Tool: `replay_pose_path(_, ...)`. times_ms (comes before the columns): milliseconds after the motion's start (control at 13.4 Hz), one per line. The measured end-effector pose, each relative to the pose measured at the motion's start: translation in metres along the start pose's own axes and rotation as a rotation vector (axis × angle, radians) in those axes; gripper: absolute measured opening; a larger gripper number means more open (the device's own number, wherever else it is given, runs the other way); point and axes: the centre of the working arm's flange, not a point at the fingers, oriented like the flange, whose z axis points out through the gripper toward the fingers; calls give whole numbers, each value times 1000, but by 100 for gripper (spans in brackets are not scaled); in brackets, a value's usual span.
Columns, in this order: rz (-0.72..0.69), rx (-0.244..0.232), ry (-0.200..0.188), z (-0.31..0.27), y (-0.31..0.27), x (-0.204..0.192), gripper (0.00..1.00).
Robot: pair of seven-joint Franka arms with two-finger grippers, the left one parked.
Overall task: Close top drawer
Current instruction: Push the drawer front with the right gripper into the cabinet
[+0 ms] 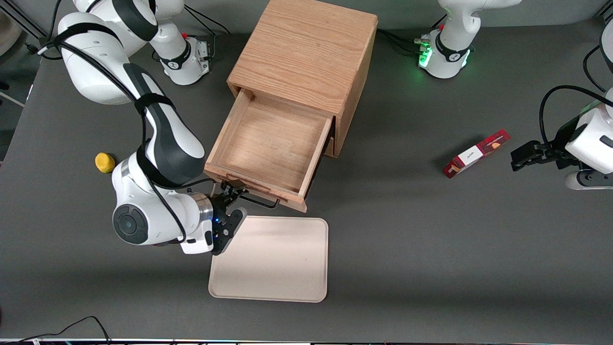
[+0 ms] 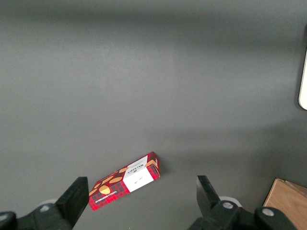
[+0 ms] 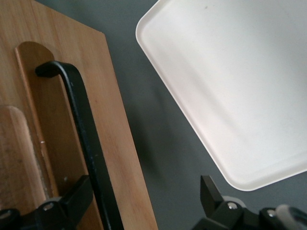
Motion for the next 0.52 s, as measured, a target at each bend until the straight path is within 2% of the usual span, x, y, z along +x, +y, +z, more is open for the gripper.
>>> replay_pose_path(373,-35,9,-20,0,-30,2,100)
replay_pose_path(522,-50,-4,-30,2,-52,0,100)
